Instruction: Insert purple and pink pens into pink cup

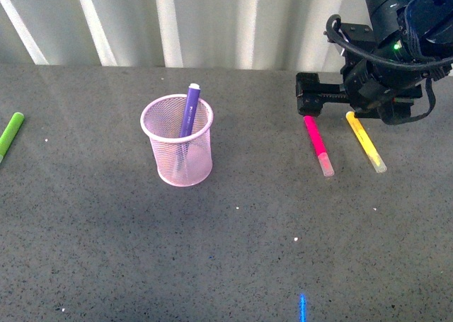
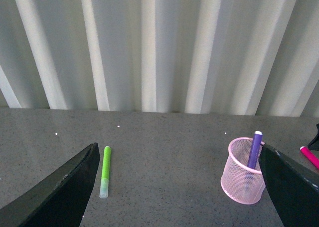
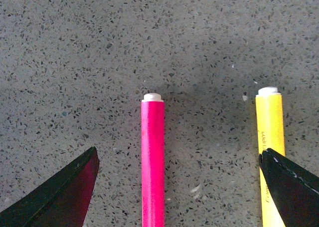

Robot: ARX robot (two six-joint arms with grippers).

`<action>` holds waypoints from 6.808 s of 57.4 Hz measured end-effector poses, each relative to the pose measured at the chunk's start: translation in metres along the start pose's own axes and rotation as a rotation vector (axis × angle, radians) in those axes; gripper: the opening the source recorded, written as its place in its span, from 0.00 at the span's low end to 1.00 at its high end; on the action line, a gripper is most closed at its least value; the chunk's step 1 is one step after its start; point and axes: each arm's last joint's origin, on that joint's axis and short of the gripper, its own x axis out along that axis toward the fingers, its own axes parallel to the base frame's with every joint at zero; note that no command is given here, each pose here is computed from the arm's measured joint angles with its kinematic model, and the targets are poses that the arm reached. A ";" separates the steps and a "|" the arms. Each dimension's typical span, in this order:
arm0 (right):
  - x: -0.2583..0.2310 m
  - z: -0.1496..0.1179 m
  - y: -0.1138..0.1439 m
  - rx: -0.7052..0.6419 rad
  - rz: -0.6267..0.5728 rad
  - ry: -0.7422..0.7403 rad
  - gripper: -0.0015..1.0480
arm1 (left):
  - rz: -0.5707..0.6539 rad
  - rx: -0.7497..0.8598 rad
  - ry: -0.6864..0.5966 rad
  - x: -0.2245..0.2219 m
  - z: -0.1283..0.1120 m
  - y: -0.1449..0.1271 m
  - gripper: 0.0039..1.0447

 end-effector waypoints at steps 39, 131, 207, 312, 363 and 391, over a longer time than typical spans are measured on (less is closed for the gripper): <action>0.032 -0.001 0.009 0.000 0.028 0.049 0.93 | 0.000 0.000 0.000 0.000 0.000 0.000 0.94; -0.019 0.008 0.037 -0.156 0.109 -0.514 0.11 | 0.000 0.000 0.000 0.000 0.000 0.000 0.94; -0.048 -0.030 0.187 -0.407 0.615 -0.758 0.11 | 0.000 0.000 0.000 0.000 0.000 0.000 0.94; -0.153 -0.063 0.046 -0.060 -0.117 -0.999 0.46 | 0.002 0.000 0.000 0.000 0.000 0.000 0.94; -0.240 -0.186 -0.045 -0.063 -0.134 -0.967 0.03 | 0.000 0.000 0.000 0.000 0.000 0.000 0.94; -0.264 -0.205 -0.051 -0.054 -0.145 -0.994 0.03 | 0.000 0.000 0.000 0.000 0.000 0.000 0.94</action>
